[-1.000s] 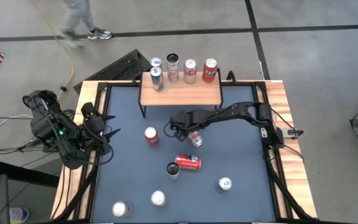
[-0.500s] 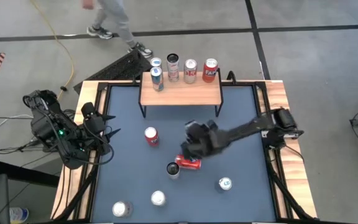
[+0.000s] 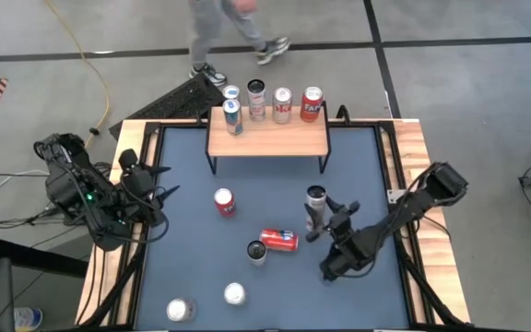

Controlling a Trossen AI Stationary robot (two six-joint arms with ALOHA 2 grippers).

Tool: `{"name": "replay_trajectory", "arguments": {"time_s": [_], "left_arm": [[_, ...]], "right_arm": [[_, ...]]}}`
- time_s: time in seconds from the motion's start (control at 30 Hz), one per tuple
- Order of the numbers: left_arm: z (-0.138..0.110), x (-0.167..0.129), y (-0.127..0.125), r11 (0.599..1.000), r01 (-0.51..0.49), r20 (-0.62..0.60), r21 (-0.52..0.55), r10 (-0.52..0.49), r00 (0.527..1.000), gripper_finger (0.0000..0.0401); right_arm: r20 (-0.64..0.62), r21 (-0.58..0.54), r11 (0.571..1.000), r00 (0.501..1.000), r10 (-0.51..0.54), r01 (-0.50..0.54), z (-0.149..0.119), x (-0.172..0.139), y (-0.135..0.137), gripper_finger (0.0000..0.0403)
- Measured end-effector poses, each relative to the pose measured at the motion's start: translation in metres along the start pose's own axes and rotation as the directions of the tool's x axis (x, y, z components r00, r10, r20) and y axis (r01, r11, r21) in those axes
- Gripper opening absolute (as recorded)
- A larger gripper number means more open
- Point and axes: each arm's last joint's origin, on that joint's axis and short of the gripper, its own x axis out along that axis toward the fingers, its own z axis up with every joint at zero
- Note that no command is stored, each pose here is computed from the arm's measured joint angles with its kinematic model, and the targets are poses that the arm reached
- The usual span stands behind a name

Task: Place canned beverage on shelf
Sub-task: Move the right pink soda can to the center of the table

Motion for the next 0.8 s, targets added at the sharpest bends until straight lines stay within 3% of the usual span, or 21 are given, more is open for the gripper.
{"name": "replay_trajectory", "arguments": {"time_s": [0.23,0.33,0.6,0.73,0.8], "left_arm": [[0.001,0.0,0.001,1.0,-0.021,0.026,-0.001,0.021,0.999,0.0229],[0.001,0.0,0.001,1.0,-0.022,0.027,-0.001,0.022,0.999,0.0229],[0.001,0.0,0.001,1.0,-0.019,0.024,0.0,0.019,1.0,0.0229],[0.001,0.0,0.001,1.0,-0.02,0.024,0.0,0.02,1.0,0.0228],[0.001,0.0,0.001,1.0,-0.02,0.023,0.001,0.02,1.0,0.0229]], "right_arm": [[0.004,0.073,0.997,0.999,-0.032,0.031,-0.018,0.009,-0.001,0.0213],[0.004,0.026,0.998,0.998,-0.055,0.055,-0.017,0.015,0.0,0.0214],[0.009,0.043,0.999,1.0,-0.004,0.003,0.026,0.0,-0.004,0.0214],[0.006,-0.088,0.995,0.998,0.055,-0.054,0.041,-0.015,-0.018,0.0214],[0.006,-0.094,0.993,0.997,0.076,-0.075,0.048,-0.019,-0.029,0.0214]]}}
